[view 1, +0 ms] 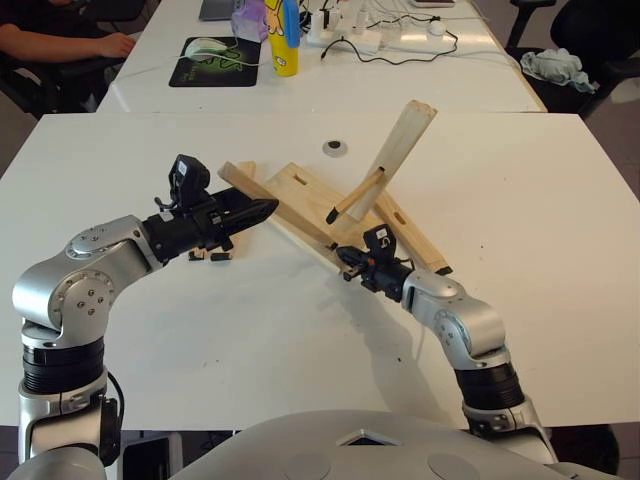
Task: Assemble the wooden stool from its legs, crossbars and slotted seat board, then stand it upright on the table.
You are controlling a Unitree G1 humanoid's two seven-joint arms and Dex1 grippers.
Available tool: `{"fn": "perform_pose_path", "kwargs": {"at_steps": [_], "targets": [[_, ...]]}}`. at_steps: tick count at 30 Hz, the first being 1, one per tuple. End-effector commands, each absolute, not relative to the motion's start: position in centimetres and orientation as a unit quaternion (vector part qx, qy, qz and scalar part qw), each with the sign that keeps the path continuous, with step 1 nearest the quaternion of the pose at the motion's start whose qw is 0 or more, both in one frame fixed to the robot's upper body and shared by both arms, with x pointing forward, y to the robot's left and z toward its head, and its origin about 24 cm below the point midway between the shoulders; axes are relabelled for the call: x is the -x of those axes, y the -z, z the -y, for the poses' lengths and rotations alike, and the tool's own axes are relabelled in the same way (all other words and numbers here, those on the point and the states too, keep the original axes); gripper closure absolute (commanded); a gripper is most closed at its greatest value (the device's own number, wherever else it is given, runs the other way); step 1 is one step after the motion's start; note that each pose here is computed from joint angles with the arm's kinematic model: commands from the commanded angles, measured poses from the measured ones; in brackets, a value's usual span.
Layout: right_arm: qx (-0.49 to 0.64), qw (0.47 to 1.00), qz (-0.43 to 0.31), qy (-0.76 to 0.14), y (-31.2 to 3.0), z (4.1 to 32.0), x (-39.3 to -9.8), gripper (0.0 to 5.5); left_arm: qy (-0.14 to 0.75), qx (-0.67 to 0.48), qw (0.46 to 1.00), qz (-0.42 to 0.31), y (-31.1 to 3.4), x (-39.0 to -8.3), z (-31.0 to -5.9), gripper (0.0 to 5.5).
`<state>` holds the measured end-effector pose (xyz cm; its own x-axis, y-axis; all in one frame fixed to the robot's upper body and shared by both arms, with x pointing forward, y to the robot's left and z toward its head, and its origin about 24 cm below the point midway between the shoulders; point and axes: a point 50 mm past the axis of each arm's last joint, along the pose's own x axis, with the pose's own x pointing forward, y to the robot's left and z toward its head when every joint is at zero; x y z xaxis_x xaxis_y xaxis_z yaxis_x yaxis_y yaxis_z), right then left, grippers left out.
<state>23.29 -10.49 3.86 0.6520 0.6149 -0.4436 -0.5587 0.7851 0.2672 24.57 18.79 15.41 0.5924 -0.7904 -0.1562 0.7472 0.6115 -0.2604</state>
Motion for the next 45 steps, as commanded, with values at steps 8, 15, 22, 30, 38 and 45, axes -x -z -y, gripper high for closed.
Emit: {"fn": "perform_pose_path", "kwargs": {"at_steps": [8,15,22,30,38,45], "targets": [[-0.112,0.939,-0.180,-0.269,-4.7,14.1,-23.0,5.50,0.425,0.067,0.891,-0.146,-14.6,-24.5,-18.8,3.43],[-0.080,0.965,-0.114,-0.220,-7.1,17.0,-25.8,5.50,0.418,0.061,0.893,-0.152,-14.1,-24.3,-18.8,3.43],[0.027,0.964,-0.174,-0.200,-5.2,17.0,-28.4,5.50,0.426,0.058,0.890,-0.153,-14.1,-24.6,-18.5,3.43],[0.069,0.957,-0.187,-0.211,-4.4,16.9,-29.5,5.50,0.432,0.056,0.886,-0.158,-13.9,-24.8,-18.3,3.43],[0.113,0.943,-0.209,-0.234,-4.4,16.3,-30.9,5.50,0.432,0.055,0.886,-0.157,-14.0,-24.8,-18.4,3.43],[0.152,0.897,-0.319,-0.267,-2.4,16.2,-29.9,5.50,0.437,0.053,0.884,-0.159,-14.0,-24.6,-18.2,3.43]]}}
